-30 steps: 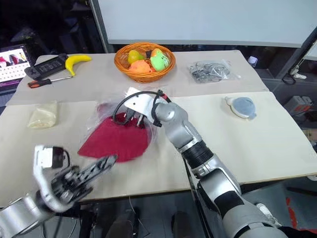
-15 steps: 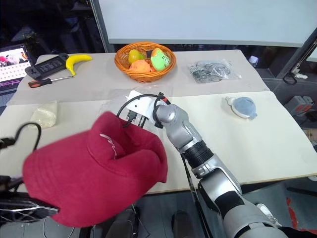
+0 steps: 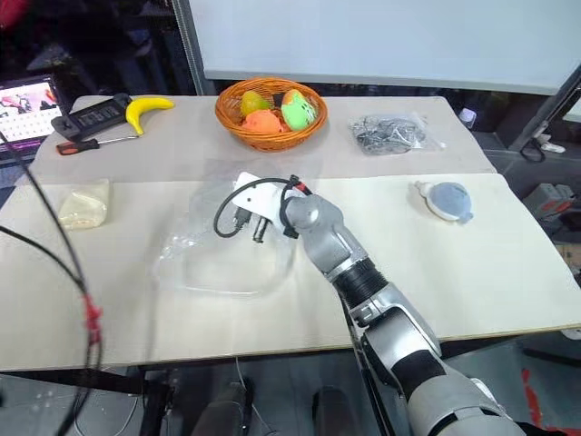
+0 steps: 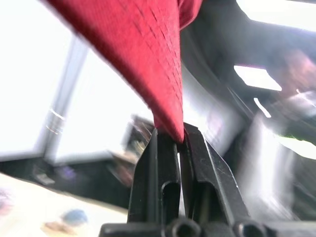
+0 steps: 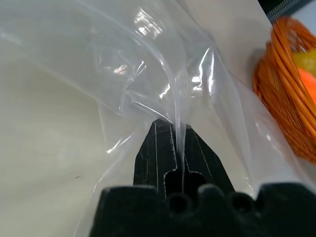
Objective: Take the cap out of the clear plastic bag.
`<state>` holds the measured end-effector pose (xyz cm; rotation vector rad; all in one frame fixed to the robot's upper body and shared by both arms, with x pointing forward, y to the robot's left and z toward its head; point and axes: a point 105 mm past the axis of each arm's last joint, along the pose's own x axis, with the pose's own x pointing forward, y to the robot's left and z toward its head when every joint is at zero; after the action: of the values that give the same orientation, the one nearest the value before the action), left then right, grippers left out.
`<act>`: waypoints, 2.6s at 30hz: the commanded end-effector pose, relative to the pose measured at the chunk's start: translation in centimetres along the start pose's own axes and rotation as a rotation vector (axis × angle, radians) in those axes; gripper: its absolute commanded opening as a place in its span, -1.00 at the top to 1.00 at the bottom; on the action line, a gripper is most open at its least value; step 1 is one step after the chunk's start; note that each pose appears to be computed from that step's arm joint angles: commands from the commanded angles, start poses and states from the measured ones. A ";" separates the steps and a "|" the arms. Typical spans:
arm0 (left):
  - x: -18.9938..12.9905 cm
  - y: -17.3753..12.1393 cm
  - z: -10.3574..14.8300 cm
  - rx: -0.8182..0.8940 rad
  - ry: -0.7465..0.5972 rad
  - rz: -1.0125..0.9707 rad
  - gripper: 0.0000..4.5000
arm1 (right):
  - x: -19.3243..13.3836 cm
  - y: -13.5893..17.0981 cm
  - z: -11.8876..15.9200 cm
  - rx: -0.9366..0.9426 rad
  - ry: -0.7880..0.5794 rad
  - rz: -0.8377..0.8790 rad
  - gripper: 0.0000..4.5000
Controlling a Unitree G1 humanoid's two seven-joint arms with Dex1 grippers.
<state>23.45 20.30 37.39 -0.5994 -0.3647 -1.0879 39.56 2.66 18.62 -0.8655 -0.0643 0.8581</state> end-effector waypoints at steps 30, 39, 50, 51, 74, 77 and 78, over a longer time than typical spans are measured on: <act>-11.1 15.7 -15.7 -0.231 0.235 1.141 -1.00 | -4.4 -2.6 -3.5 0.145 0.029 -0.003 0.74; -10.6 15.7 -16.0 -0.247 0.226 1.122 -1.00 | -4.4 -2.5 -3.2 0.186 0.019 -0.005 -0.54; -9.5 13.3 -15.3 -0.245 0.283 0.967 -1.00 | -7.1 0.1 -1.5 0.078 -0.083 0.239 -0.98; -9.3 12.3 -15.2 -0.236 0.310 0.915 -1.00 | -7.8 -0.1 -1.5 0.099 -0.096 0.265 -0.98; -29.5 10.1 -1.7 0.461 -0.294 1.780 -1.00 | -15.8 -14.0 -14.0 0.484 0.160 -0.752 -0.98; -30.9 10.0 -1.8 0.612 -0.216 1.880 -1.00 | -15.6 -12.5 -16.2 0.551 0.210 -0.788 -0.98; -30.6 10.3 -2.0 0.630 -0.190 1.869 -1.00 | -15.3 -12.0 -16.6 0.577 0.203 -0.780 -0.98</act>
<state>19.28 44.54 14.37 -0.3387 -0.0934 0.8758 43.07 -22.85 18.89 -0.3408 0.0915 0.0444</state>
